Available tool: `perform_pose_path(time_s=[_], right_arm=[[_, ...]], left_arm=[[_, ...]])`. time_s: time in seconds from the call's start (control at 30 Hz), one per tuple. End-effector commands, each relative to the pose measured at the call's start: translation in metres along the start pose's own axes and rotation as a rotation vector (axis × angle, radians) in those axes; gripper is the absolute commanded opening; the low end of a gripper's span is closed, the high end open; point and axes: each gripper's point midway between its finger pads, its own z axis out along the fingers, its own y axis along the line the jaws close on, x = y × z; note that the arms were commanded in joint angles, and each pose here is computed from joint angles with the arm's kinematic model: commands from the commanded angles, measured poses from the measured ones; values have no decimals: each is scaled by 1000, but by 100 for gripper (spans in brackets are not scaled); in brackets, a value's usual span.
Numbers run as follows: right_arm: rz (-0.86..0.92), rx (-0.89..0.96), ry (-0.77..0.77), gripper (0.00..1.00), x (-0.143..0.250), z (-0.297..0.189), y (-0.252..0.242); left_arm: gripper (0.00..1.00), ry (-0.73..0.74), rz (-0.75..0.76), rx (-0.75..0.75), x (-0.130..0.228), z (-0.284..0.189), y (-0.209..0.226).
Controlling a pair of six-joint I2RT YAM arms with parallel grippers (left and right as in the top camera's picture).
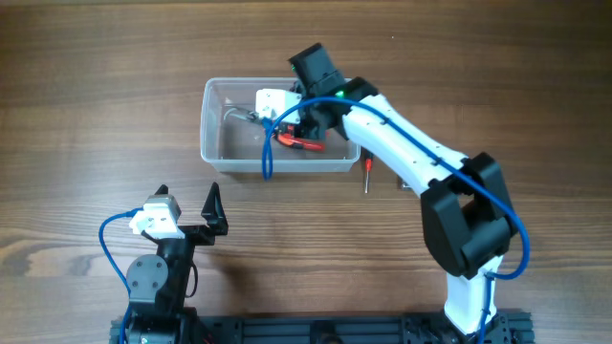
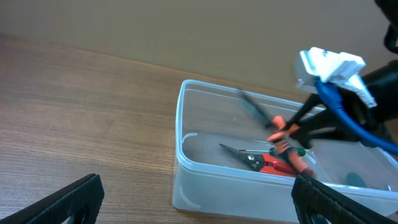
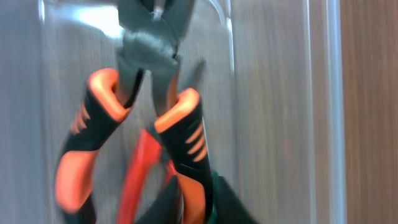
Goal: Pack container
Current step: 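Carry the pliers into the container and open the right gripper, then lower the right gripper onto the silver socket wrench and grasp it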
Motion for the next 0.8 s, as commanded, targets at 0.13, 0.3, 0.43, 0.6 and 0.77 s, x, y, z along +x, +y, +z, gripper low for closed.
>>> perform_pose_path(time_s=[0.13, 0.3, 0.43, 0.6, 0.77], right_arm=[[125, 141, 68, 49, -20, -4, -7], [562, 440, 70, 68, 10, -81, -74], [942, 592, -14, 80, 65, -171, -113], [1315, 515, 58, 82, 144, -206, -90], [1541, 271, 268, 71, 204, -171, -22]], left_arm=[[100, 1, -10, -9, 1, 0, 2], [100, 0, -10, -9, 1, 0, 2], [100, 1, -10, -9, 1, 0, 2], [100, 0, -10, -9, 1, 0, 2], [100, 0, -10, -9, 1, 0, 2]])
